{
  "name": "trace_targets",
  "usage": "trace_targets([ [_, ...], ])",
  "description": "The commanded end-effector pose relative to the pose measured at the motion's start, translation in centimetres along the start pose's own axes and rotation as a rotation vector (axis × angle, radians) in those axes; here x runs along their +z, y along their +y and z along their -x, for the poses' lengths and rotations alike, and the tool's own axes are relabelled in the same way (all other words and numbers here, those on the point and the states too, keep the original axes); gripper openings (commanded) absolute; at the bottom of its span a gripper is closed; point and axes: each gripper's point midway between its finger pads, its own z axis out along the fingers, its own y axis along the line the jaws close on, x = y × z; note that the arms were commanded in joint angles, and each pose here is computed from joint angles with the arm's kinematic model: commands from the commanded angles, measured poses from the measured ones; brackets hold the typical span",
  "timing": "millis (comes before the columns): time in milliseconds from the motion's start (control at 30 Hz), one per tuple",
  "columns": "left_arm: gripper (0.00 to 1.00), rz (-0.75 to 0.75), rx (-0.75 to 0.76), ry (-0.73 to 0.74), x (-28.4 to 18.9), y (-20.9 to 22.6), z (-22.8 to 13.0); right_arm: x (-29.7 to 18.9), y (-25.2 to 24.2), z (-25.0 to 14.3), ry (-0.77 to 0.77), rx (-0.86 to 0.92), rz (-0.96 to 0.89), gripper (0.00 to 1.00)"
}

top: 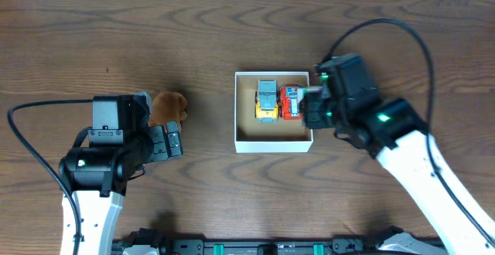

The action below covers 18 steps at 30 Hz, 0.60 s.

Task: Pack container
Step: 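Carry the cube into the box's front corner and release it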

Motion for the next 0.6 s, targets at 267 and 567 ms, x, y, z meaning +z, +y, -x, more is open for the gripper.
trace_targets([
  [267, 0.98, -0.010, -0.002, 0.005, 0.0, -0.2, -0.1, 4.7, 1.5, -3.0, 0.158, 0.084, -0.056, 0.14],
  [567, 0.98, -0.010, -0.002, 0.005, 0.0, -0.2, -0.1, 6.8, 0.7, -5.5, 0.278, 0.103, -0.125, 0.14],
])
